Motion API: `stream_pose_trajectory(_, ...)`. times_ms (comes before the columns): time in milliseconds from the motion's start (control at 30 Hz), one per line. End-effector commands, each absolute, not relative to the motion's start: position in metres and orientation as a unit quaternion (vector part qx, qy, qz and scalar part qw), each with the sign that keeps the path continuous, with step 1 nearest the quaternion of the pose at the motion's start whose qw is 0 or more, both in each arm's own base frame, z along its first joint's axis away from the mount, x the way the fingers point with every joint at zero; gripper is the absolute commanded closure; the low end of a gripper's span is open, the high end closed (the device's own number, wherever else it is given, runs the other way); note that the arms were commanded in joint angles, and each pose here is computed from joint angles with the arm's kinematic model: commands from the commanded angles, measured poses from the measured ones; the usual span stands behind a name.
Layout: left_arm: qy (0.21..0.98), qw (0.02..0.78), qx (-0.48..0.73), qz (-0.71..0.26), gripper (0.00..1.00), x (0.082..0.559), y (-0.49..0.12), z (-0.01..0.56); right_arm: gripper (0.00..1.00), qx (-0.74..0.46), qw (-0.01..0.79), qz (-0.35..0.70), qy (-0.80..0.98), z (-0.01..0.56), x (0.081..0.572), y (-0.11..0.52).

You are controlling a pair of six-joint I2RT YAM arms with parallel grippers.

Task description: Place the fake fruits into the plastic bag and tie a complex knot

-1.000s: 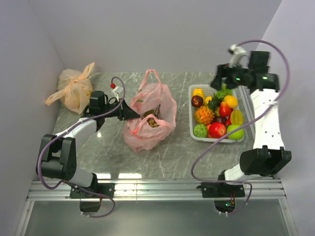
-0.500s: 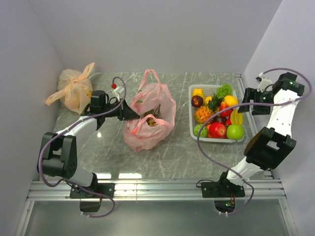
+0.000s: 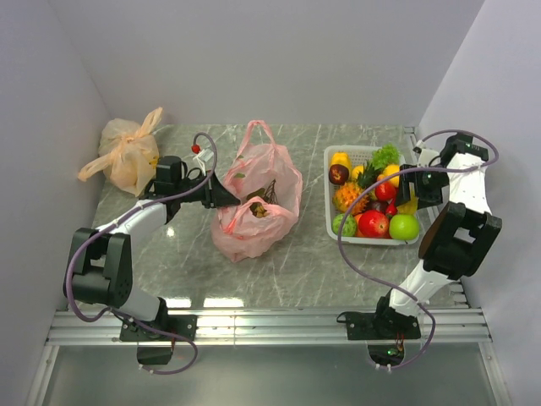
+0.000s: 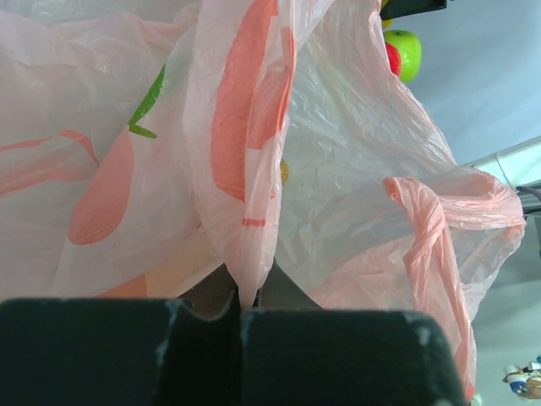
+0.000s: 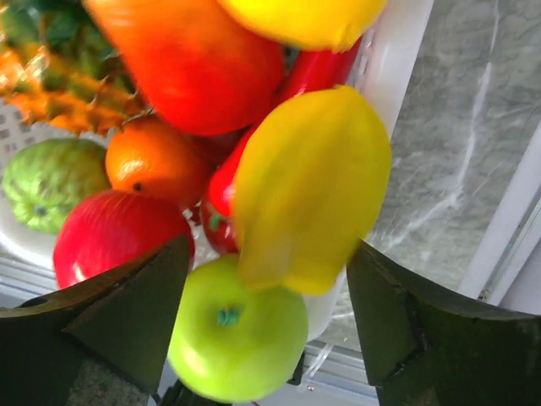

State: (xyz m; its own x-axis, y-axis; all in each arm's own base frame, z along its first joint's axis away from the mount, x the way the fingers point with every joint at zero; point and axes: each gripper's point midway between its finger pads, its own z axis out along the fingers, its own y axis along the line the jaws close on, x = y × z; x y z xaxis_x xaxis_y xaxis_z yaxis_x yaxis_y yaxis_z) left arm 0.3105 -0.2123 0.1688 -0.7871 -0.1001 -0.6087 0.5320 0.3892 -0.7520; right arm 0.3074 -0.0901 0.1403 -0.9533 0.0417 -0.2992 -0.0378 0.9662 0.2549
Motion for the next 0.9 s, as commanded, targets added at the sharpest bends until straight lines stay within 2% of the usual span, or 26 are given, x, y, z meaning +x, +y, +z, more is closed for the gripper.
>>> stream_pose_trajectory(0,0.771,0.321,0.158,-0.527,1.00,0.314,-0.211,0.179,0.21,0.001,0.175,0.112,0.978,0.141,0.324,-0.096)
stream_pose_trajectory(100,0.773,0.317,0.155,-0.527,1.00,0.312,-0.211,0.175,0.27,0.003,0.180,0.112,0.977,0.142,0.329,-0.094)
stream_pose_trajectory(200,0.774,0.315,0.154,-0.528,1.00,0.313,-0.211,0.175,0.40,0.001,0.182,0.114,0.977,0.142,0.334,-0.092)
stream_pose_trajectory(300,0.774,0.314,0.157,-0.526,1.00,0.314,-0.211,0.176,0.48,-0.001,0.186,0.112,0.976,0.145,0.337,-0.090)
stream_pose_trajectory(333,0.775,0.314,0.159,-0.525,1.00,0.315,-0.211,0.176,0.54,0.000,0.188,0.111,0.976,0.146,0.337,-0.091)
stream_pose_trajectory(500,0.775,0.311,0.160,-0.527,1.00,0.315,-0.211,0.174,0.69,-0.006,0.207,0.099,0.973,0.166,0.337,-0.092)
stream_pose_trajectory(733,0.775,0.312,0.159,-0.526,1.00,0.316,-0.211,0.174,0.76,-0.044,0.282,0.128,0.950,0.222,0.346,-0.071)
stream_pose_trajectory(867,0.777,0.310,0.161,-0.524,1.00,0.317,-0.211,0.176,0.79,-0.111,0.352,0.189,0.910,0.280,0.363,-0.020)
